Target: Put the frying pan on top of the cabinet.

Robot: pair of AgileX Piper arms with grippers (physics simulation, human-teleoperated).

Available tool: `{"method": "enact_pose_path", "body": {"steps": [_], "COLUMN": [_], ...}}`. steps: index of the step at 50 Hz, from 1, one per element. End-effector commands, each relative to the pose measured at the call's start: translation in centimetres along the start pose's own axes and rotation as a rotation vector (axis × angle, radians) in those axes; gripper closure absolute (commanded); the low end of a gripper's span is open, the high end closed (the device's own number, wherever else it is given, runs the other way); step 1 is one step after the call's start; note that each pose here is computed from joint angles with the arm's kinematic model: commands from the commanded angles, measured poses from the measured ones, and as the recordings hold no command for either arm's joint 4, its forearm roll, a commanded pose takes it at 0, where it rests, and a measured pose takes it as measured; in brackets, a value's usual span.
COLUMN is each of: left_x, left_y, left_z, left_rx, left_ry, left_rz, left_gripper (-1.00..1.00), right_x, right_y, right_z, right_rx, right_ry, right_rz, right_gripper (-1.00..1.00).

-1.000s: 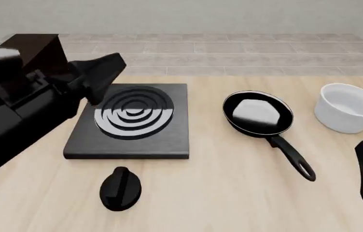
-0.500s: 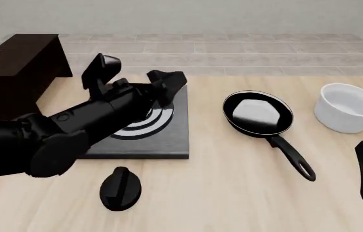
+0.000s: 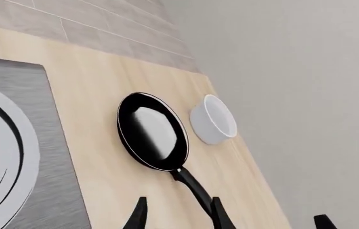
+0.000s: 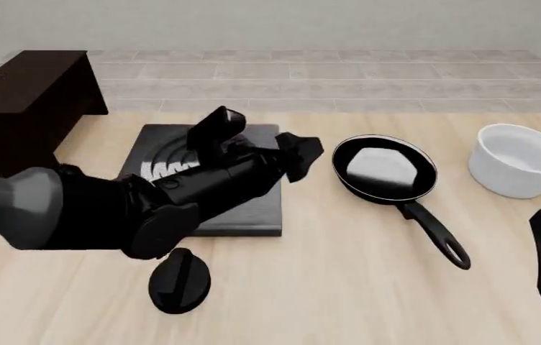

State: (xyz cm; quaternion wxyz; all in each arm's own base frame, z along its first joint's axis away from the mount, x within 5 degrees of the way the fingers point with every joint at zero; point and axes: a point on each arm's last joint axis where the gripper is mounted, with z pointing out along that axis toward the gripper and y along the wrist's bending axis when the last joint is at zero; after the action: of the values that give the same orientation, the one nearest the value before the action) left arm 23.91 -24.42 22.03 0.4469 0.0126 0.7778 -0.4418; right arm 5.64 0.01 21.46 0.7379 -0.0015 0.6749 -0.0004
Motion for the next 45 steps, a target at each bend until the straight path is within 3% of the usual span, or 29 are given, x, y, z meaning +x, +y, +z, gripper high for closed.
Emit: {"method": "enact_pose_path", "body": {"steps": [1, 45], "left_x": [1.9, 6.5], "left_y": [-0.1, 0.3], "left_z": [2.2, 8.6], "left_rx": [0.007, 0.002], "left_ry": [0.048, 0.136], "left_rz": [-0.005, -0.059], "left_gripper": [-1.0, -1.0], "right_x": [0.0, 0.0], "right_y": [0.0, 0.0], "right_z": [0.0, 0.0], "right_rx": [0.001, 0.004], "right_ry": [-0.002, 0.0], "right_rz": [0.002, 0.012], "right_gripper": [-1.0, -1.0]}}
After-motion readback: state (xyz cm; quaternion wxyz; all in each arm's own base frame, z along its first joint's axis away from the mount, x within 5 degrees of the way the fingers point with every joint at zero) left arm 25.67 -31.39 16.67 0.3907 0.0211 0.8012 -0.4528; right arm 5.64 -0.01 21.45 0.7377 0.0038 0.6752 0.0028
